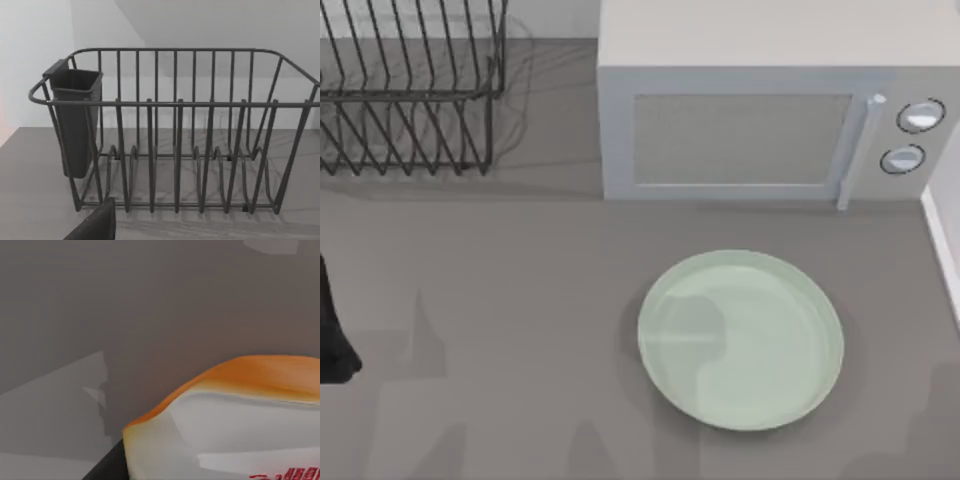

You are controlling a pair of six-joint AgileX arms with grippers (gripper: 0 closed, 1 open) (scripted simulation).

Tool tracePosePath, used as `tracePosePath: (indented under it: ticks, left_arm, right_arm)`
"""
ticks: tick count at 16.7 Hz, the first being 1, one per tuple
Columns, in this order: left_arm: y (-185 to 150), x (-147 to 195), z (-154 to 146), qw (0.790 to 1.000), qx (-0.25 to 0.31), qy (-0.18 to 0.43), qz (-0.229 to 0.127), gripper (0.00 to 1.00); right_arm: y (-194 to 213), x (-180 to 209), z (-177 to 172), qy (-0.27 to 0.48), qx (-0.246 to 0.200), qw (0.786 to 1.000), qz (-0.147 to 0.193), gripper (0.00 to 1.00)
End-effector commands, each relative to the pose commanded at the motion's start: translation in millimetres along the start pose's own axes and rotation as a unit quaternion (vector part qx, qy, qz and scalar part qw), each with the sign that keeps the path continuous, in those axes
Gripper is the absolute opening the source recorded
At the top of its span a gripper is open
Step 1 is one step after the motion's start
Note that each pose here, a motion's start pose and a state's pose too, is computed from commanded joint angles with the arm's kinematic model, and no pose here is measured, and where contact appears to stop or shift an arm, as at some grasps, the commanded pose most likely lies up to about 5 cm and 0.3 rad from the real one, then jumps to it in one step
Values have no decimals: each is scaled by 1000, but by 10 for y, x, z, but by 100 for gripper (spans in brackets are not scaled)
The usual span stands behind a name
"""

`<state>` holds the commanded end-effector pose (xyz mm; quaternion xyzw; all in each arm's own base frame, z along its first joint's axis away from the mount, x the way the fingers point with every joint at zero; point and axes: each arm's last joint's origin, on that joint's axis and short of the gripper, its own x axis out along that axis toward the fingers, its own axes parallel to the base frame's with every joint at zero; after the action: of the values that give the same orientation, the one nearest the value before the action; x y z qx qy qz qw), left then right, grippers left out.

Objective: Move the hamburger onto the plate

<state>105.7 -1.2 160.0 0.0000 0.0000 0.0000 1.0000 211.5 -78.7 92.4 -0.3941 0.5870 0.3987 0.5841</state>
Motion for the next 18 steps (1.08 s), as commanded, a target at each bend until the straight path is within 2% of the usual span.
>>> tracePosePath:
  ticks: [2,3,7,12,15,18]
  left_arm:
    - [0,0,0,1000,0,0,0,100]
    - [0,0,0,1000,0,0,0,100]
    - [0,0,0,1000,0,0,0,100]
    - [0,0,0,1000,0,0,0,100]
    - [0,0,0,1000,0,0,0,100]
    - [0,0,0,1000,0,0,0,100]
  right_arm:
    - [0,0,0,0,0,1000,0,0]
    - [-11,-225,7,4,13,1000,-7,0]
    - [-65,-395,9,4,9,1000,-10,0]
    - [-40,-920,8,5,9,1000,10,0]
    - [-9,-1187,7,4,12,1000,-3,0]
    - [-3,-1225,7,4,13,1000,-7,0]
